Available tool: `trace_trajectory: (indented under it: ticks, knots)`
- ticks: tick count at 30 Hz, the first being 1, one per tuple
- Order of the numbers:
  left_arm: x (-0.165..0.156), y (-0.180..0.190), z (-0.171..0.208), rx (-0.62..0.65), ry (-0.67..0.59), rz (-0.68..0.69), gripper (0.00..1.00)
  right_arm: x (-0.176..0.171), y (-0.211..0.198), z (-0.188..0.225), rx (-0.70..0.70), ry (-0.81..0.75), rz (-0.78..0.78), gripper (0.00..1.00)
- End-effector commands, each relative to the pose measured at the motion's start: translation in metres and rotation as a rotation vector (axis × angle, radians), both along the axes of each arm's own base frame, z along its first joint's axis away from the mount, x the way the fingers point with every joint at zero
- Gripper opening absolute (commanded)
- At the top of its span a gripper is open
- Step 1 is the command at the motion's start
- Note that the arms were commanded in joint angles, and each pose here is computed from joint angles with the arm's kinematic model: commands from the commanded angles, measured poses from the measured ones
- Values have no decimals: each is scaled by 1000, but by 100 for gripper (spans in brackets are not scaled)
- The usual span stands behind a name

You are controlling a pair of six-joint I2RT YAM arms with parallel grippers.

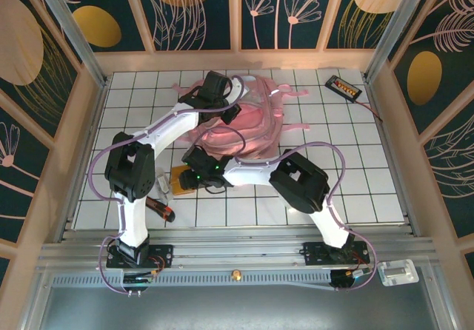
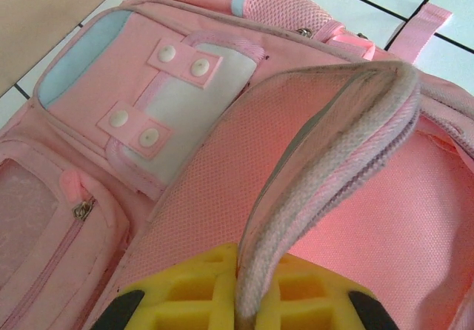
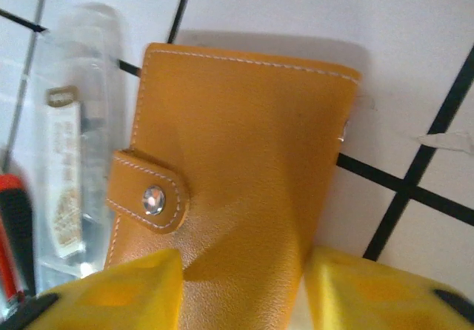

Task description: Pack the student bag

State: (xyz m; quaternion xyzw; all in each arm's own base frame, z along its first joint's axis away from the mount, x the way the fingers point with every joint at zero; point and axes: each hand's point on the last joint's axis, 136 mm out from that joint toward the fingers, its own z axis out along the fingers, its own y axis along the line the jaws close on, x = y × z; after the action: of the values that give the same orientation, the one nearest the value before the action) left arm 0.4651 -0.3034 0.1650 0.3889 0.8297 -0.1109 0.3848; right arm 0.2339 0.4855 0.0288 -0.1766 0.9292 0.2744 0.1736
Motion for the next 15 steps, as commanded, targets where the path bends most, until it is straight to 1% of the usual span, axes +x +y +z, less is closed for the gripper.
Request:
trace_trajectory:
  ticks: [1, 5, 6, 9, 15]
  knots:
    - [10, 15, 17, -25, -38, 48, 0, 2, -19, -25, -143, -22, -38, 28]
    - [9, 16, 13, -24, -34, 50, 0, 4, -21, -24, -170, -50, -41, 4]
    - [9, 16, 12, -22, -32, 50, 0, 4, -22, -23, -172, -53, -43, 0]
    - [9, 15, 11, -25, -28, 49, 0, 6, -25, -14, -171, -76, -55, 0]
    - [12, 12, 14, -46, -11, 64, 0, 5, -53, 30, -140, -154, -102, 0]
